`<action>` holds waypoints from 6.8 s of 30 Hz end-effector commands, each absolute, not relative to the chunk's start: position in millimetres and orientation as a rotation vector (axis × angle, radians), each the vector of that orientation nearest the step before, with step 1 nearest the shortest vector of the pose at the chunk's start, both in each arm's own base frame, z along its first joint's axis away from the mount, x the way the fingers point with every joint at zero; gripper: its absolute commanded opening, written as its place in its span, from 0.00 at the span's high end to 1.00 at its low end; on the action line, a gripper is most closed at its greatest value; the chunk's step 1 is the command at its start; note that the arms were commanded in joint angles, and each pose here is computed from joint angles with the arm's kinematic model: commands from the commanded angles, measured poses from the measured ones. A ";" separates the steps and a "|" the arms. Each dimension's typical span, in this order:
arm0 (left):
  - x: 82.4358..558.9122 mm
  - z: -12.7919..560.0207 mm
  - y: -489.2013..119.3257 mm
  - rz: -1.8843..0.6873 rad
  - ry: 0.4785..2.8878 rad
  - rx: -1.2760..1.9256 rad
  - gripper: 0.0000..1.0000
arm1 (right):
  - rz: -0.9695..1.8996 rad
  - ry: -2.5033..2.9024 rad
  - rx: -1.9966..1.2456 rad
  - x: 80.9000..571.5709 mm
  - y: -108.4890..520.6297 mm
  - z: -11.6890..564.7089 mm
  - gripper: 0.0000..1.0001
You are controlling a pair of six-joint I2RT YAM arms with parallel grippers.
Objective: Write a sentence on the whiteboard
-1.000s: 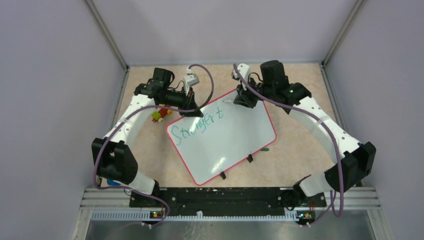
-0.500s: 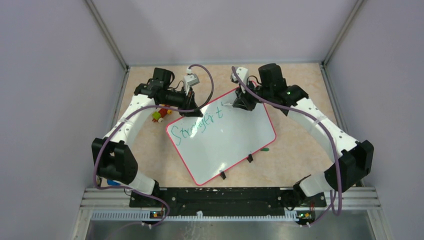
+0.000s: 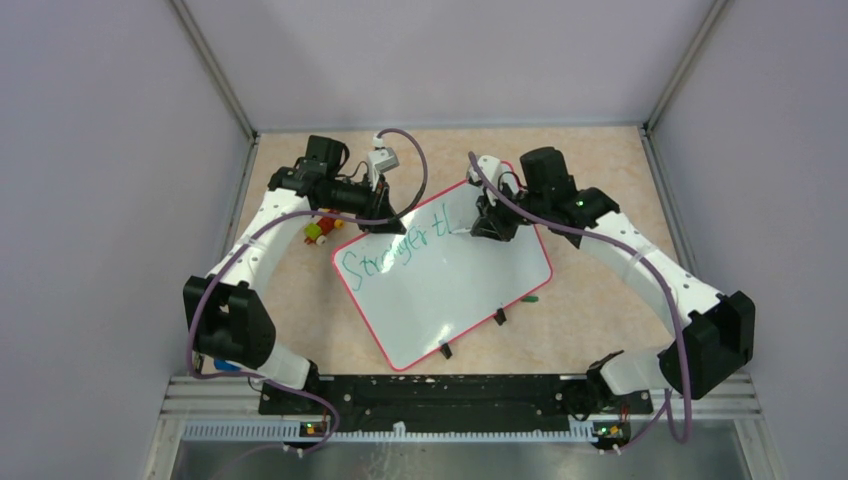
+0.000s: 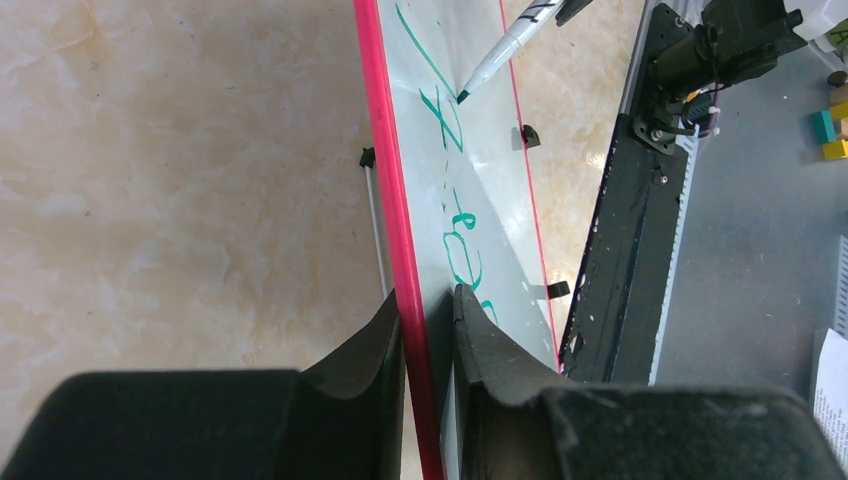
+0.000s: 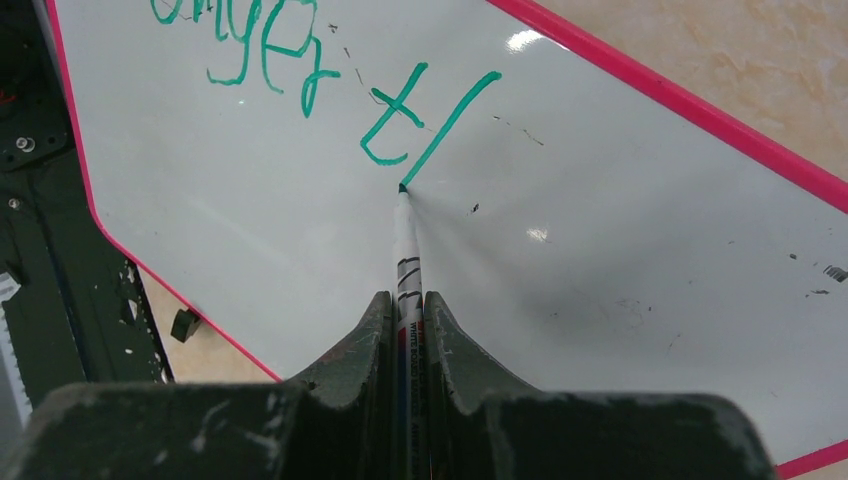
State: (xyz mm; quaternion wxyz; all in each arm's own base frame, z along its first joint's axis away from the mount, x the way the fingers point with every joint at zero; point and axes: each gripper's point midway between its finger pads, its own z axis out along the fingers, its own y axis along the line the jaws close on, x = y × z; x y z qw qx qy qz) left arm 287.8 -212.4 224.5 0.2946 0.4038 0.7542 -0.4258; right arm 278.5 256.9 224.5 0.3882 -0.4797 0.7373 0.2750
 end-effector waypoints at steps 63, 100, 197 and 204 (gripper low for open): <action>286.7 222.6 -221.1 -1.070 1.933 1.181 1.00 | 0.641 1.775 -1.164 285.7 235.9 271.7 1.00; 285.5 222.0 -221.3 -1.067 1.927 1.191 1.00 | 0.609 1.816 -1.109 317.1 247.5 259.5 1.00; 285.2 223.6 -221.9 -1.060 1.928 1.194 1.00 | 0.457 1.827 -1.077 334.9 217.0 268.5 1.00; 285.5 222.8 -222.3 -1.065 1.929 1.194 1.00 | 0.449 1.848 -1.079 323.9 210.0 257.9 1.00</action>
